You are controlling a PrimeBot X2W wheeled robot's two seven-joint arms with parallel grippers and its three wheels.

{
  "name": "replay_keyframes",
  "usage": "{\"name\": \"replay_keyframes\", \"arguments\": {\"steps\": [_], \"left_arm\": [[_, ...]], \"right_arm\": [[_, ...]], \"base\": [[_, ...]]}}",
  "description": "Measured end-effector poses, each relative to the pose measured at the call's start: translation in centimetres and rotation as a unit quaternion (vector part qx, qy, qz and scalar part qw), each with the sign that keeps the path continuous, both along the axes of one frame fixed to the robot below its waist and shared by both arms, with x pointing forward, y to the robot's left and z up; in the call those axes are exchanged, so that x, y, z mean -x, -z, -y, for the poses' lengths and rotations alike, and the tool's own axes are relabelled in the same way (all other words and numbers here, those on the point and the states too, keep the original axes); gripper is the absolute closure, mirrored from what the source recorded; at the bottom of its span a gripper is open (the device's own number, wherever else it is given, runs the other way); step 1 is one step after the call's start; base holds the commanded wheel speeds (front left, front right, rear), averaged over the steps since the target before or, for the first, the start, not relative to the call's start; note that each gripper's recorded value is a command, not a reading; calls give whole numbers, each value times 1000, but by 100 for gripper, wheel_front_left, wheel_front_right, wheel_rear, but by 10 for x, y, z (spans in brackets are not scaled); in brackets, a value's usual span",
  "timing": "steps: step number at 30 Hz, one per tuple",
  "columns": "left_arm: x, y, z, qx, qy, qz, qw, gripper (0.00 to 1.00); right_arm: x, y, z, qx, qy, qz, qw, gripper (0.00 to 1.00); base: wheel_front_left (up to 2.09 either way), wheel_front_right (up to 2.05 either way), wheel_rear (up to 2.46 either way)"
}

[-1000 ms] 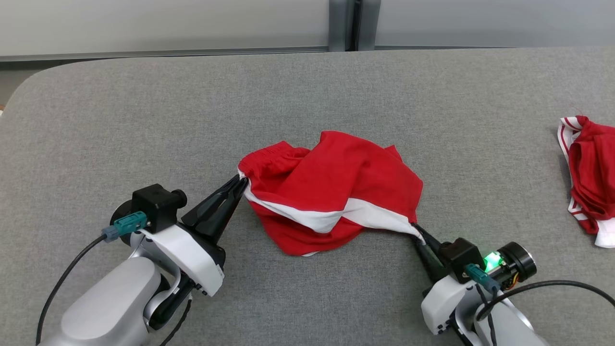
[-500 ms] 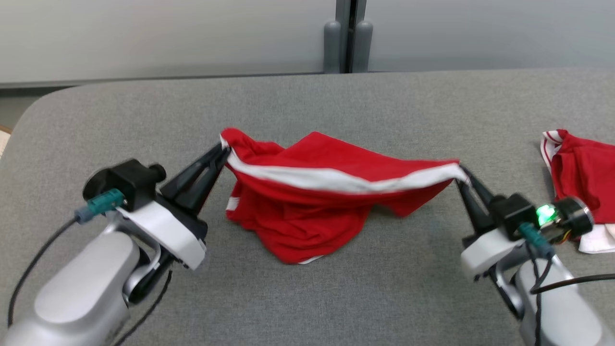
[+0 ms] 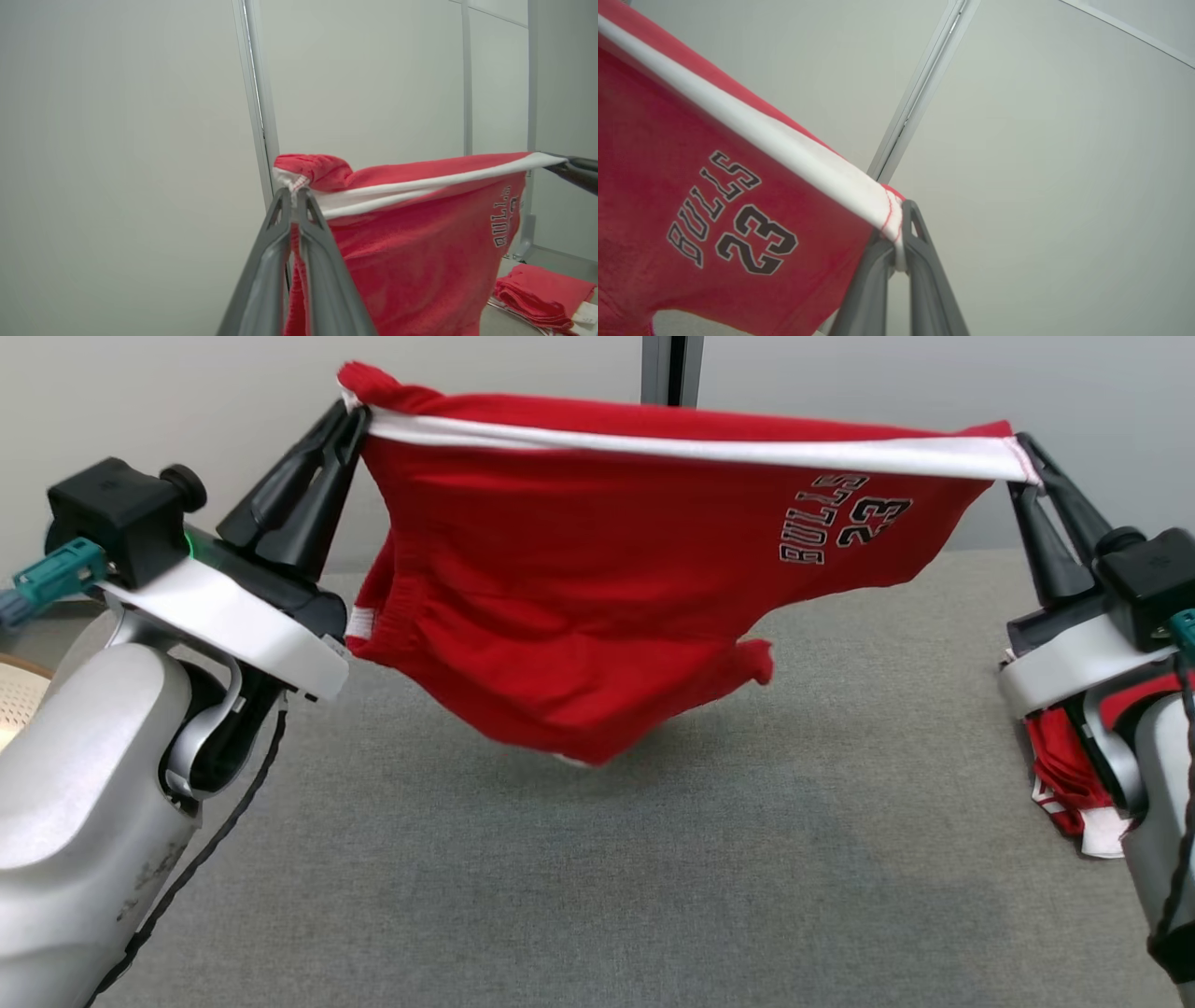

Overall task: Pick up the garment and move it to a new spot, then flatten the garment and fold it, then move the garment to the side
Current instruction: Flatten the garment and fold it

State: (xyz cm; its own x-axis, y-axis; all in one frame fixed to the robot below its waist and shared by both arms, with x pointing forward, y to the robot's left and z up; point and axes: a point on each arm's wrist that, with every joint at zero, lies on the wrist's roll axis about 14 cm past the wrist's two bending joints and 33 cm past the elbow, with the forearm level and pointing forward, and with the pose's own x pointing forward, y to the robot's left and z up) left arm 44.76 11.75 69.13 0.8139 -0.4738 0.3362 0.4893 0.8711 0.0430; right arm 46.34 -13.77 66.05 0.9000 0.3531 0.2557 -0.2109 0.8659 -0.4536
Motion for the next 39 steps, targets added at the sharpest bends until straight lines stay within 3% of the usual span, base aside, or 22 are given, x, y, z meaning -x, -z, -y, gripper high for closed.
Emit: {"name": "replay_keyframes", "arguments": {"steps": [4,10,20,25,30,35,39], "left_arm": [[10,-22,-2,17,-10,20,1000,100],[16,-17,-1,38,-10,-4,999,100],[-13,1,-6,58,-9,-60,997,100],[-59,3,-17,62,-18,-79,995,100],[-125,-5,-37,62,-52,-67,994,100],[-183,-14,-45,83,-81,-32,993,100],[-213,-7,-43,108,-87,-19,990,100]], "right_arm": [[12,-25,3,2,4,21,1000,100],[20,-20,7,-1,10,3,1000,100],[-6,-19,2,8,3,-23,1000,100],[-47,-23,-12,36,-11,-36,999,100],[-110,-40,-25,24,-13,-28,999,100],[-160,-73,-26,30,7,41,999,100],[-187,-60,-26,35,16,51,998,100]], "base": [[0,0,0],[0,0,0],[0,0,0],[0,0,0],[0,0,0],[0,0,0],[0,0,0]]}}
